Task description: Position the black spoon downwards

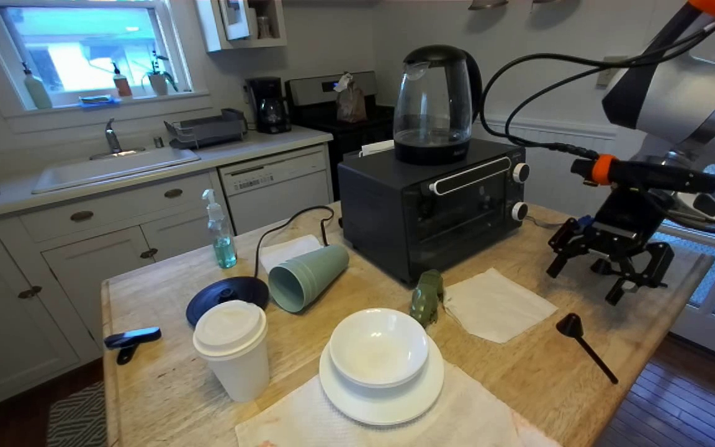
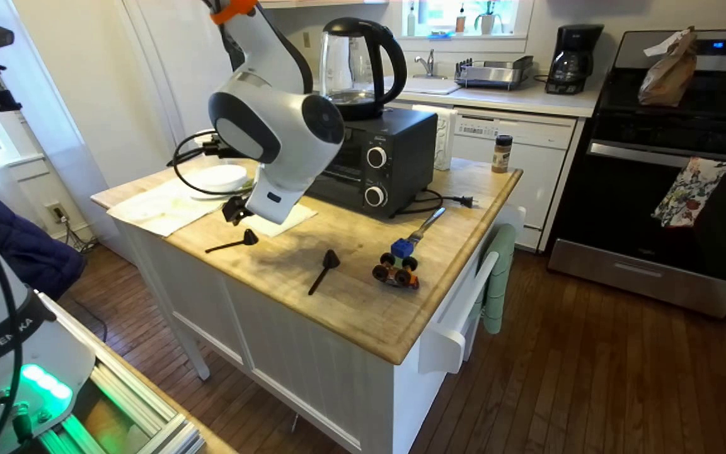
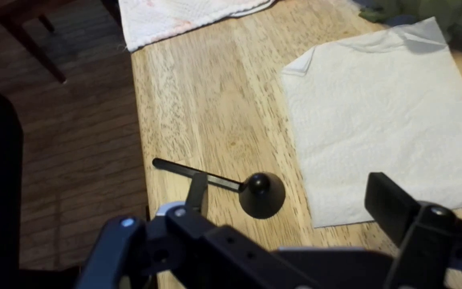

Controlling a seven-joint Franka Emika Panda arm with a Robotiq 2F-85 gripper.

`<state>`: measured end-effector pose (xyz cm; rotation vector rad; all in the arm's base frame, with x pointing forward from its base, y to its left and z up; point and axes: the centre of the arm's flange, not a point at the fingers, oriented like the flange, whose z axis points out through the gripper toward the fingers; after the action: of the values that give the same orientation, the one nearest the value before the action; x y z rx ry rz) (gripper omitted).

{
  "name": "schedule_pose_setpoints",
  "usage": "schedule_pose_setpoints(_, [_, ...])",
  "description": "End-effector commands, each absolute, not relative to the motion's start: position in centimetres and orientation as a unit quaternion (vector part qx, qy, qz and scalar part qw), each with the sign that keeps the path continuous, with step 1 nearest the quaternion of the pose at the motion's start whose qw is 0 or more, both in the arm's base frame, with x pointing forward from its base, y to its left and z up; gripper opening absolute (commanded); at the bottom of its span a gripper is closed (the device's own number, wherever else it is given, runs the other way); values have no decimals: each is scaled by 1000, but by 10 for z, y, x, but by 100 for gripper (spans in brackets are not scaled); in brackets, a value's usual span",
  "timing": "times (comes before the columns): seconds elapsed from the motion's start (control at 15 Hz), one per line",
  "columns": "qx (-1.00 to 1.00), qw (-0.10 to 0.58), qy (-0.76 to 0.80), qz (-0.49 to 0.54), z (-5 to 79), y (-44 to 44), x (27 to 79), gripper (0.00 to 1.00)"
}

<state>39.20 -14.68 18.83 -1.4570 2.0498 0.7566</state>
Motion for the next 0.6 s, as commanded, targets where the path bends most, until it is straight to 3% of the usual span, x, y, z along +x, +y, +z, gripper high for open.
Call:
schedule_pose_setpoints(0.0, [-607, 188, 731, 249, 228, -121, 394, 100])
schedule_pose_setpoints(0.53, [-769, 107, 607, 171, 274, -82, 388, 100])
